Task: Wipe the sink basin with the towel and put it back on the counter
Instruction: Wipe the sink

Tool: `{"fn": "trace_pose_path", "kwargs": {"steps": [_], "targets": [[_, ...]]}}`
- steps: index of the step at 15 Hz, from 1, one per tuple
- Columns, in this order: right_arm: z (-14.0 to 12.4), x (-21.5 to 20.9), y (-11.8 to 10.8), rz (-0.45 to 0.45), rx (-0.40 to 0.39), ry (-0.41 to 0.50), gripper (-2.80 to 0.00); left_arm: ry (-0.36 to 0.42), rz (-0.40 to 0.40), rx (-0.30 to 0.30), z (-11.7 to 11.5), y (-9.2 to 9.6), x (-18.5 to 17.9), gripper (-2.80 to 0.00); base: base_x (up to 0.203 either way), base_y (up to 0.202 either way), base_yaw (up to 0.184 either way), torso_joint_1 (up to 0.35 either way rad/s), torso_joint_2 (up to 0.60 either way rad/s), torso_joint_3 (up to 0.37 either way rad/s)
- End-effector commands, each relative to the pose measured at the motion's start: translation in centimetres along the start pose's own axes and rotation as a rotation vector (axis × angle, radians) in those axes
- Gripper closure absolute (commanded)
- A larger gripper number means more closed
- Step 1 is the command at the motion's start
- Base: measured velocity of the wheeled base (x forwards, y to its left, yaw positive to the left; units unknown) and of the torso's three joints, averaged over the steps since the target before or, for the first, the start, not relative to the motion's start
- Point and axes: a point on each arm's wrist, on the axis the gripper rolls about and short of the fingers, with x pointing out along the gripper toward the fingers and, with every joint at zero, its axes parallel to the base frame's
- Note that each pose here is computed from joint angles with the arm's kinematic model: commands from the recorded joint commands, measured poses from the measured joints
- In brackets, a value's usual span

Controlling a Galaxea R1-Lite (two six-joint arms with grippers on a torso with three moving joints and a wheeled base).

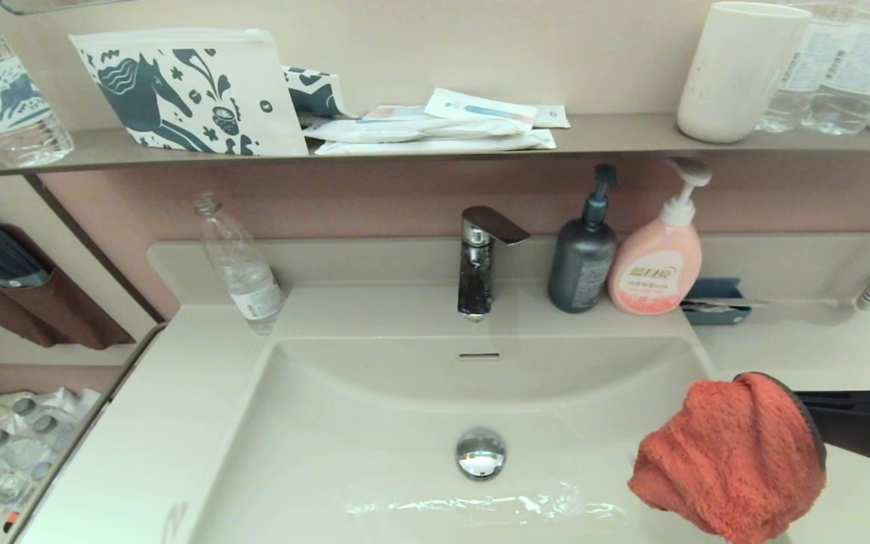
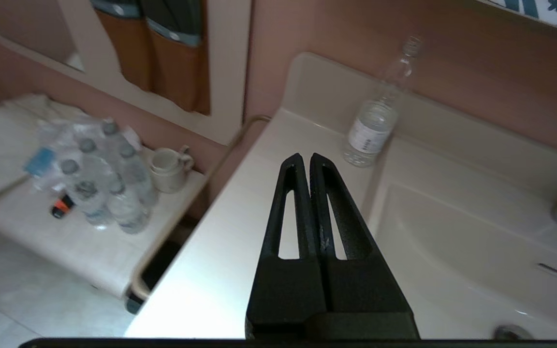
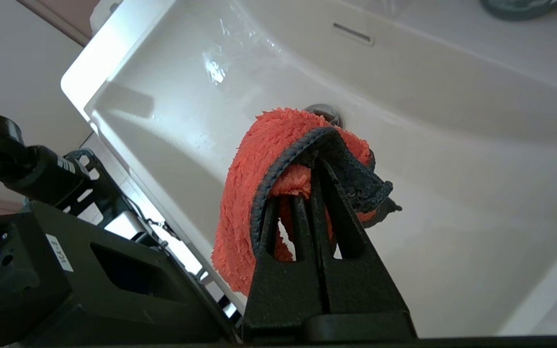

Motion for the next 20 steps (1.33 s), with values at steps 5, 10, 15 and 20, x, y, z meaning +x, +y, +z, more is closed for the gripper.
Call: {"fn": "trace_pose_path", "kwargs": {"steps": [5,10,15,20], "targets": [[-0.5,0.7,1.0,0.054,0.037,0.034,0.00,0.016,-0.092,0.059,-7.8,1.8,-2.0,0.00,0.000,0.000,0.000,0.000,0.00,0.000],[-1.3,0.9,1.3,-0.040,0.072,0.098,0.00,0.018,-0.225,0.174,-13.1,1.8,-0.3,0.00,0.000,0.000,0.000,0.000,0.00,0.000],[-3.0,-0.1,1.4,-0.096,0.110,0.263,0.00,0.001,-0.322,0.242,-15.9,1.6,0.7,0.00,0.000,0.000,0.000,0.000,0.00,0.000],[-4.4,-1.1,1.5,-0.146,0.096,0.350,0.00,0.037,-0.347,0.250,-16.8,1.7,0.9,0.00,0.000,0.000,0.000,0.000,0.00,0.000]]}}
